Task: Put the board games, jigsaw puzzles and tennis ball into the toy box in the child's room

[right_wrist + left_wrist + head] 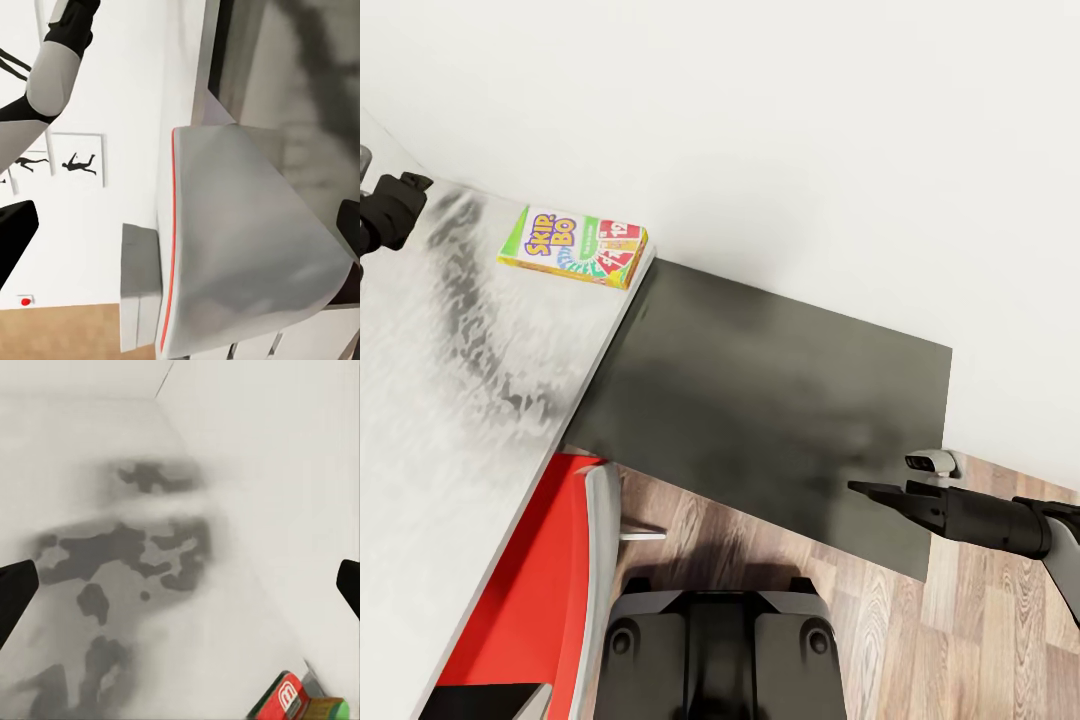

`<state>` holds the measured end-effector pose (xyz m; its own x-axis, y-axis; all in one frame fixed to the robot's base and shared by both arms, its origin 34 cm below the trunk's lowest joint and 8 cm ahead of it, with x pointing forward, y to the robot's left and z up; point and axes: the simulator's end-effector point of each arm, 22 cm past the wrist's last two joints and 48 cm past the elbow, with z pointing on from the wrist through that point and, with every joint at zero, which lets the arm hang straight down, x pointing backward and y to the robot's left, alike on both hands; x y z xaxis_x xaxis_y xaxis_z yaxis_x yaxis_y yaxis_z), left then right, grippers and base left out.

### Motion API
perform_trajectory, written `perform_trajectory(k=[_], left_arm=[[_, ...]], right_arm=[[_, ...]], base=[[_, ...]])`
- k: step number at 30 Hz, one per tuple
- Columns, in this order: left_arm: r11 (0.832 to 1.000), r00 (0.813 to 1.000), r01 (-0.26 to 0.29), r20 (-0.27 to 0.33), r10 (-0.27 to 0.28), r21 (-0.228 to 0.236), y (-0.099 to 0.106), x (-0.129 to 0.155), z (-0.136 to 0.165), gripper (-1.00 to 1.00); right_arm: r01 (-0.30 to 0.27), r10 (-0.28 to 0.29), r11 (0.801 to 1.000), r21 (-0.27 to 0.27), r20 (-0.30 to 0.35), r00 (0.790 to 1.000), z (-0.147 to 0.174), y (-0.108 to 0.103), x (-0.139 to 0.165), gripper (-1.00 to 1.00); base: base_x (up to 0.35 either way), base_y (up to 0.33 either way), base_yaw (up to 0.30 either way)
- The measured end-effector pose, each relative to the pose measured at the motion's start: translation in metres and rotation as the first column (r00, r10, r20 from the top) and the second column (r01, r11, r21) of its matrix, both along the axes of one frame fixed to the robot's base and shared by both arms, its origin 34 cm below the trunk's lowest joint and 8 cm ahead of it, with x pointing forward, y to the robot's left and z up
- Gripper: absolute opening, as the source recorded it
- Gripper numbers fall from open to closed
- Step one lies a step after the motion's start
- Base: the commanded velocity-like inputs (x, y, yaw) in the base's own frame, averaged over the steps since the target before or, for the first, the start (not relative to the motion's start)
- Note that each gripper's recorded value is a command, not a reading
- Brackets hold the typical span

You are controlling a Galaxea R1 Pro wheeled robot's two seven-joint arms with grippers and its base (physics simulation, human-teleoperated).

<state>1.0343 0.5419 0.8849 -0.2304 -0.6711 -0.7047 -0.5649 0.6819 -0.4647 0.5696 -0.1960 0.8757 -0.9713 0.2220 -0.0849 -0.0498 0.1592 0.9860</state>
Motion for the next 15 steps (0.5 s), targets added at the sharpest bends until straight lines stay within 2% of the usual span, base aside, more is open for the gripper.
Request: perform_trajectory(k=[15], left_arm=[[0.999, 0.999, 0.042, 0.030, -0.042, -0.016, -0.016, 0.011, 0.017, 1.00]], right_arm=[[0.000, 0.000, 1.000, 0.004, 0.001, 1.000, 0.001, 0.000, 0.000, 1.00]], base=[[0.000, 0.000, 0.000]])
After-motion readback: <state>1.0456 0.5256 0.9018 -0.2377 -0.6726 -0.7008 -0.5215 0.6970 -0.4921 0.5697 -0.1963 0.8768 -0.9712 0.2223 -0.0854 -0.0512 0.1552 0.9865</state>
